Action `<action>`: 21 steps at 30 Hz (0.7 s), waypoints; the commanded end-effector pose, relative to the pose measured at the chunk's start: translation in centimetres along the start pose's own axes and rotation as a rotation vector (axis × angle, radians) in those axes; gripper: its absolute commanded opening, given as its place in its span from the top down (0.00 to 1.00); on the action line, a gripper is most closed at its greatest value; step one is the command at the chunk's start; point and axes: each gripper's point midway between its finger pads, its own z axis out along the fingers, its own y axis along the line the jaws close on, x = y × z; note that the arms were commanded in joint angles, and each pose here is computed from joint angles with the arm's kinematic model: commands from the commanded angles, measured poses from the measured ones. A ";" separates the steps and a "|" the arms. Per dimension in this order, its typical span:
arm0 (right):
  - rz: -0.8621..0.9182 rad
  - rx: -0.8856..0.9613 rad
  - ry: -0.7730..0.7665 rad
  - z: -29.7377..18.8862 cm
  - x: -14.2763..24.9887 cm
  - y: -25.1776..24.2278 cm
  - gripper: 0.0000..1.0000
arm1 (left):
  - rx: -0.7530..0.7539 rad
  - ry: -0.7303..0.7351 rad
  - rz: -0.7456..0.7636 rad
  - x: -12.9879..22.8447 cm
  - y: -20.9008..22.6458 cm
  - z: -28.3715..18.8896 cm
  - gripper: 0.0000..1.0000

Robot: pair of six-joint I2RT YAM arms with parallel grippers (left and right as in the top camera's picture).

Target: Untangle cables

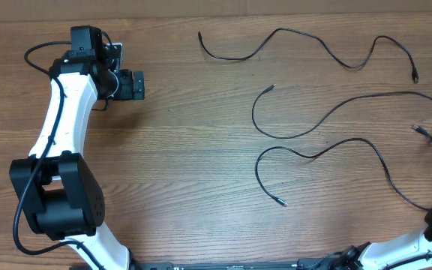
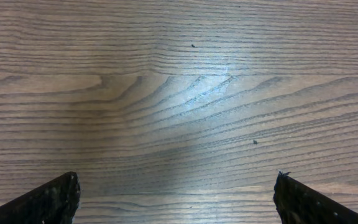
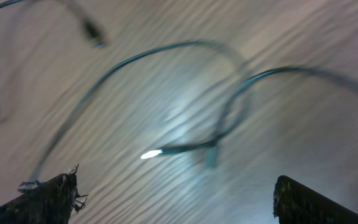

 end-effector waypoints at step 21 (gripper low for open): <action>-0.564 -0.243 0.010 -7.6 7.8 23.2 0.00 | 0.012 -0.020 0.024 -0.4 -0.6 -0.7 0.00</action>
